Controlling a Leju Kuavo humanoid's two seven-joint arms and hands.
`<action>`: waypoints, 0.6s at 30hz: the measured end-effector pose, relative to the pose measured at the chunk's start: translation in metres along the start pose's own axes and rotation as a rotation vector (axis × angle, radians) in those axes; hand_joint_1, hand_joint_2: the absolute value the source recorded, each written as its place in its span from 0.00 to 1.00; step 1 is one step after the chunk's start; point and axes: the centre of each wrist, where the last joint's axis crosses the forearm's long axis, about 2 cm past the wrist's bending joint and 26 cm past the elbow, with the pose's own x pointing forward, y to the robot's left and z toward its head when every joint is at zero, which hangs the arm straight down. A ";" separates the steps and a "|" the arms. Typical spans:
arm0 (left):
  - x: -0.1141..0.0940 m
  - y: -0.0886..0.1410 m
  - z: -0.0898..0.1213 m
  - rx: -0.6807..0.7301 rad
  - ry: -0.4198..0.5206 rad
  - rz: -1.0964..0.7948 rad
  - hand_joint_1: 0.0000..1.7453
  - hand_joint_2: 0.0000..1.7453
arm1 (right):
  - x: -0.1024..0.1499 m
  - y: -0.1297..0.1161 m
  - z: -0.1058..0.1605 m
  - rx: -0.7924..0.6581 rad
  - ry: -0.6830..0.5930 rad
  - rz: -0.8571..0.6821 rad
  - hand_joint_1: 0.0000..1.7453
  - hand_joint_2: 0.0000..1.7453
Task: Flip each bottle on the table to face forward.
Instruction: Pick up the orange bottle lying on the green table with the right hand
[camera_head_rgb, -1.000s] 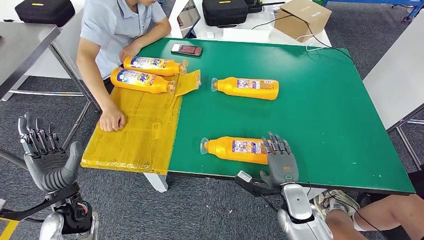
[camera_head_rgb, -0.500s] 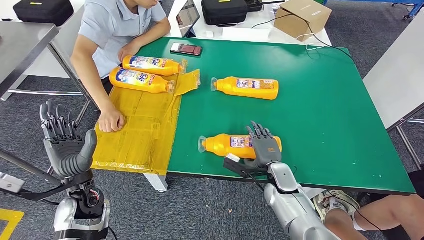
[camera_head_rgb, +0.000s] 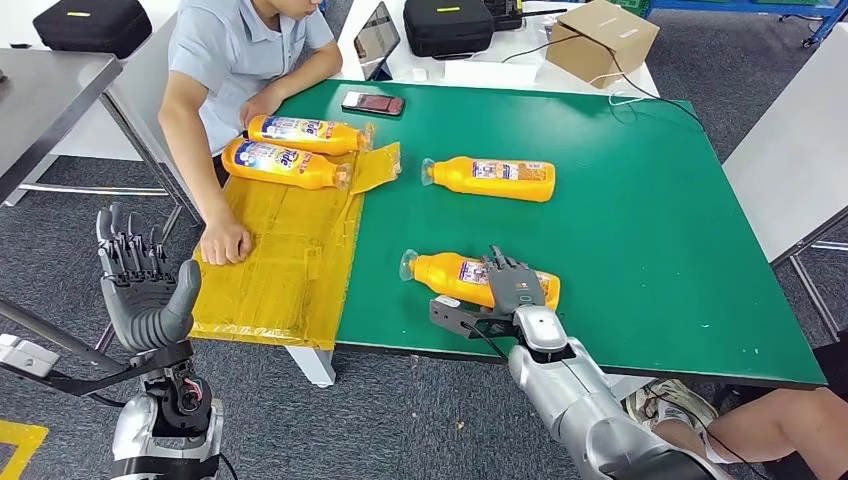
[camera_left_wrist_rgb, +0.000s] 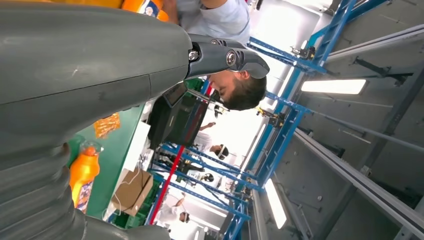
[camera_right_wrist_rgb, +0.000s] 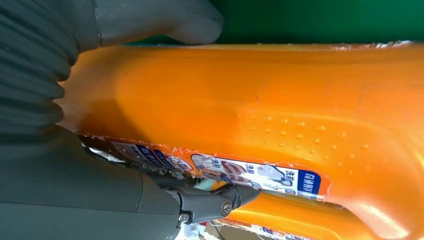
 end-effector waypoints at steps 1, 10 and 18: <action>0.000 0.000 0.001 0.000 0.004 0.002 0.00 1.00 | 0.001 -0.001 -0.001 0.004 0.004 0.013 1.00 1.00; 0.003 0.010 0.008 0.016 0.027 0.010 0.00 1.00 | 0.002 -0.007 -0.002 -0.025 -0.027 0.133 1.00 1.00; 0.005 0.018 0.014 0.042 0.032 -0.003 0.00 1.00 | -0.001 -0.007 0.001 -0.060 -0.062 0.163 1.00 1.00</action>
